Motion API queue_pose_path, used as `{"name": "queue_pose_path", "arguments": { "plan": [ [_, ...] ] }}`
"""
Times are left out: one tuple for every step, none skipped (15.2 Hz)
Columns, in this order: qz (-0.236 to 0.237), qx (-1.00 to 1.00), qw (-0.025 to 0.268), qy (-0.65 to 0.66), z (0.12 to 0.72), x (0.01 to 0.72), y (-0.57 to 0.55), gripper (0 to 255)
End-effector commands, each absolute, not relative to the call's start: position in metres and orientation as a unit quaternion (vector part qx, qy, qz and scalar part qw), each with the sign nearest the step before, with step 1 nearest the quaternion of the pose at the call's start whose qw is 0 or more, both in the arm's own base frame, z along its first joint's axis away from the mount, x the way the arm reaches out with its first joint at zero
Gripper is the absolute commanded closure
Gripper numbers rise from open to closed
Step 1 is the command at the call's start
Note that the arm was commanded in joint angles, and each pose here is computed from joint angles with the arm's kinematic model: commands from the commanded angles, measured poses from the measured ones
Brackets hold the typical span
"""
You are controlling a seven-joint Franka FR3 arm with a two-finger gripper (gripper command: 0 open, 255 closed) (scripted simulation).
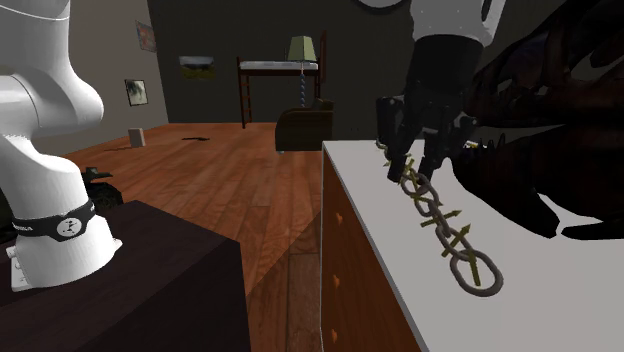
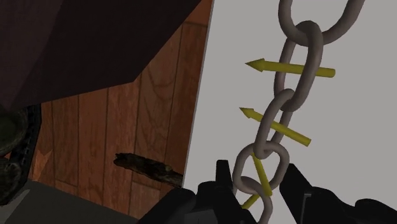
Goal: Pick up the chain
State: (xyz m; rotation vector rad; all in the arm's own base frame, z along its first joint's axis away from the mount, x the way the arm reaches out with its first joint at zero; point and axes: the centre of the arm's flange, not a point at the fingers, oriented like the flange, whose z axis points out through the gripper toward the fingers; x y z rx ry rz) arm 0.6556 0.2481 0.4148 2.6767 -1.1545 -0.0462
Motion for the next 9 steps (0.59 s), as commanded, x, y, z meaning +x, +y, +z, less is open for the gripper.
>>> {"name": "queue_pose_path", "arguments": {
  "plan": [
    [-0.016,0.912,0.113,-0.393,0.426,0.655,0.247,255],
    [-0.016,0.912,0.113,-0.393,0.431,0.655,0.247,255],
    [-0.016,0.912,0.113,-0.393,0.437,0.655,0.247,255],
    [-0.016,0.912,0.113,-0.393,0.442,0.655,0.247,255],
    [-0.016,0.912,0.113,-0.393,0.447,0.655,0.247,255],
    [-0.016,0.912,0.113,-0.393,0.452,0.655,0.247,255],
    [-0.016,0.912,0.113,-0.393,0.458,0.655,0.247,255],
    [-0.016,0.912,0.113,-0.393,0.459,0.655,0.247,255],
    [-0.016,0.912,0.113,-0.393,0.459,0.655,0.247,255]
  ]
}}
